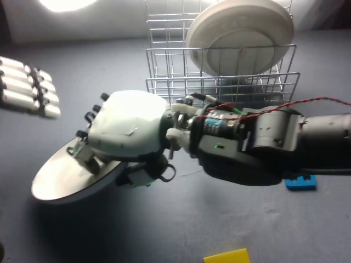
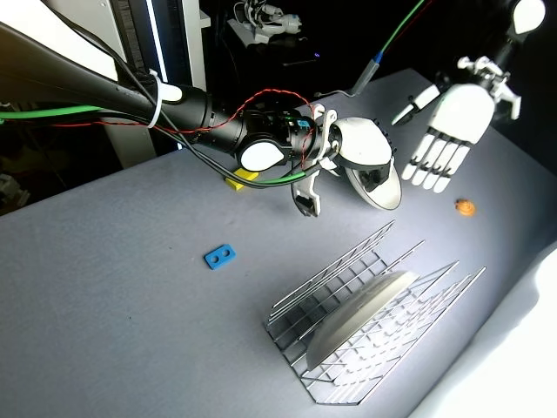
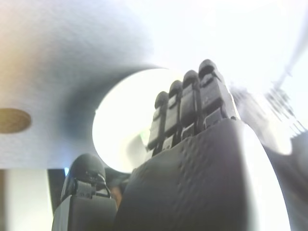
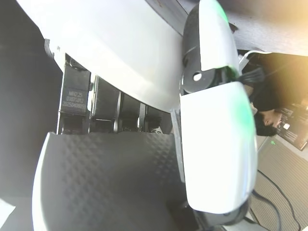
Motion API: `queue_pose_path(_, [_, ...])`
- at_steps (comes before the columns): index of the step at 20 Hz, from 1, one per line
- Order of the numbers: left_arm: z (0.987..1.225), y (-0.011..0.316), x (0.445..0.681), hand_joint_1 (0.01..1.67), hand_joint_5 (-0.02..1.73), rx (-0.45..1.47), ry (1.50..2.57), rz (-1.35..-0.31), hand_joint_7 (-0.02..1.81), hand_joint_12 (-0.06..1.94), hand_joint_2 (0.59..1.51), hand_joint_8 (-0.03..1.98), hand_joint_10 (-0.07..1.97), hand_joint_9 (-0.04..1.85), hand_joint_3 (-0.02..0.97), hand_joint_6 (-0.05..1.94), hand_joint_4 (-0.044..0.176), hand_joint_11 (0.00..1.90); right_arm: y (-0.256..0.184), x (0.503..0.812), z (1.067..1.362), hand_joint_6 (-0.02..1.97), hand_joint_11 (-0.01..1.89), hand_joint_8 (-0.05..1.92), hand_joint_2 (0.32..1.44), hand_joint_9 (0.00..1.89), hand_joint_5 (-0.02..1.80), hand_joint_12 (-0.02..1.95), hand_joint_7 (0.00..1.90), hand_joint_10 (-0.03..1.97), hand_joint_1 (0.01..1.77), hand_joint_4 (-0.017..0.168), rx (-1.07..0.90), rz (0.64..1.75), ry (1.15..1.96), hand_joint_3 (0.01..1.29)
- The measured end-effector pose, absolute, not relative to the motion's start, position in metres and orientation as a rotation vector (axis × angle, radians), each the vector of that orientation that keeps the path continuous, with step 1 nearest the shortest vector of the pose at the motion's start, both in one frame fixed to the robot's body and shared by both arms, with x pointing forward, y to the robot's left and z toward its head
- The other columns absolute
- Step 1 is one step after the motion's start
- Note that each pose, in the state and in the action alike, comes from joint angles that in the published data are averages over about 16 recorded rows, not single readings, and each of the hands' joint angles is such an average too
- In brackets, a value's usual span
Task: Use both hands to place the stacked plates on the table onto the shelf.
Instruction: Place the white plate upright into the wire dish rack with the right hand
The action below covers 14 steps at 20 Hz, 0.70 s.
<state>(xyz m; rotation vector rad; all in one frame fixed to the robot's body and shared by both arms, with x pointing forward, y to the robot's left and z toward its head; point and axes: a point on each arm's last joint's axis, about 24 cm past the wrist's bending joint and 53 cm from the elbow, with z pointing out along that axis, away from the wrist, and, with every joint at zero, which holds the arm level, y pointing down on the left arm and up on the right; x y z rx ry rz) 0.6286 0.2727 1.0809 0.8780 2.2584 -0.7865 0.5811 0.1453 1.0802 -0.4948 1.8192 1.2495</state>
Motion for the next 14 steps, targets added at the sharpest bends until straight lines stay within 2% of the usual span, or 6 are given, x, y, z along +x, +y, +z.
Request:
queue_pose_path(4, [1.106, 0.279, 0.634, 0.01, 0.1, 0.821, 2.219, -0.807, 0.07, 0.03, 1.167, 0.01, 0.01, 0.05, 0.018, 0.02, 0.001, 0.03, 0.128, 0.581, 1.09, 0.86, 0.98, 0.7, 0.98, 1.24, 0.82, 0.85, 0.97, 0.05, 1.21, -0.004, -0.452, 1.252, 1.843, 0.01])
queue_pose_path(8, [1.122, 0.285, 0.636, 0.01, 0.1, 0.775, 2.201, -0.823, 0.07, 0.04, 1.165, 0.01, 0.01, 0.05, 0.018, 0.02, 0.001, 0.03, 0.107, 0.581, 1.109, 0.9, 0.99, 0.74, 0.98, 1.27, 0.85, 0.85, 1.0, 0.01, 1.21, -0.003, -0.386, 1.265, 1.868, 0.01])
queue_pose_path(14, [1.129, 0.293, 0.636, 0.02, 0.09, 0.741, 2.204, -0.829, 0.06, 0.04, 1.16, 0.01, 0.01, 0.05, 0.018, 0.02, 0.001, 0.02, 0.075, 0.577, 1.148, 0.95, 0.99, 0.79, 0.99, 1.24, 0.89, 0.84, 1.04, 0.22, 1.23, -0.004, -0.289, 1.286, 1.879, 0.01])
